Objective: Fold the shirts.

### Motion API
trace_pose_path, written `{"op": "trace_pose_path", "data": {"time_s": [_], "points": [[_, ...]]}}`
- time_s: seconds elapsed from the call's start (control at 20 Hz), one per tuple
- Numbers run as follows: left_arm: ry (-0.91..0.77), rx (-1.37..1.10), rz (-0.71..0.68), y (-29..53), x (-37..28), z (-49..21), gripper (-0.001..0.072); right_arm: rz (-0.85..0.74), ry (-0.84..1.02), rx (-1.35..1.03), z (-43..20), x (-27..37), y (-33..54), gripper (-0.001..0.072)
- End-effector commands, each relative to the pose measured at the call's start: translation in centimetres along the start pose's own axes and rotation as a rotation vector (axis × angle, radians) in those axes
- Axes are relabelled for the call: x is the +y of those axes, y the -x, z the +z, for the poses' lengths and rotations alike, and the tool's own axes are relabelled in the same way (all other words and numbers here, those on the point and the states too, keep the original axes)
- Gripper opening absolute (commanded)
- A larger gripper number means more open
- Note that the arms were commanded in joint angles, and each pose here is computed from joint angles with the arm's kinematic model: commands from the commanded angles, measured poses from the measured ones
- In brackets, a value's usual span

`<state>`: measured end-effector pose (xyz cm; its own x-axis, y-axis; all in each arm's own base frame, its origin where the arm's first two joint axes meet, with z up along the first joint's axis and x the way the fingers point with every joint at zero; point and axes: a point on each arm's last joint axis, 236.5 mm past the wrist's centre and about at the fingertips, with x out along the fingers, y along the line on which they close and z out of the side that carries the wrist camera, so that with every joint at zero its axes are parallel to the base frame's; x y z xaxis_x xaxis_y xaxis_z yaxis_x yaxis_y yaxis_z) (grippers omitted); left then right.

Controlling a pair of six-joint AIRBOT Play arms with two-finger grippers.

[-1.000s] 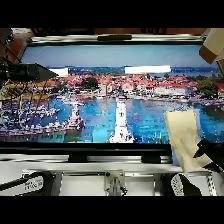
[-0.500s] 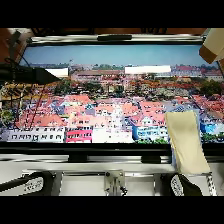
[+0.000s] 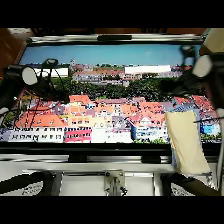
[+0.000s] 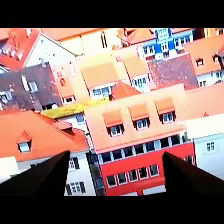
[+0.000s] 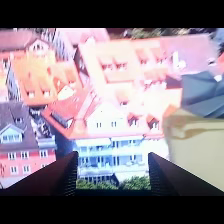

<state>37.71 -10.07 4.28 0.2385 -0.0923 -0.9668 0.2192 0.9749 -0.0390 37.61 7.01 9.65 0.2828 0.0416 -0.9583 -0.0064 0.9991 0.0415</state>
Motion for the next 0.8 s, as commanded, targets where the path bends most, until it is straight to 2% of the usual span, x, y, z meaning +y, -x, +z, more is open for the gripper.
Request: {"op": "trace_pose_path", "data": {"time_s": [0.0,0.2,0.75], "points": [[0.061,0.056,-0.007,-2.3,-0.6,-3.5,0.0713,-0.062,0.104,0.169,-2.7,2.8,-3.6,0.0544],[0.043,0.045,0.053,-2.2,0.9,-3.5,0.0714,-0.089,0.123,0.154,-2.4,2.4,-3.6,0.0544],[0.043,0.028,0.048,-2.3,0.8,-3.1,0.0715,-0.089,0.123,0.154,-2.4,2.4,-3.6,0.0544]]}}
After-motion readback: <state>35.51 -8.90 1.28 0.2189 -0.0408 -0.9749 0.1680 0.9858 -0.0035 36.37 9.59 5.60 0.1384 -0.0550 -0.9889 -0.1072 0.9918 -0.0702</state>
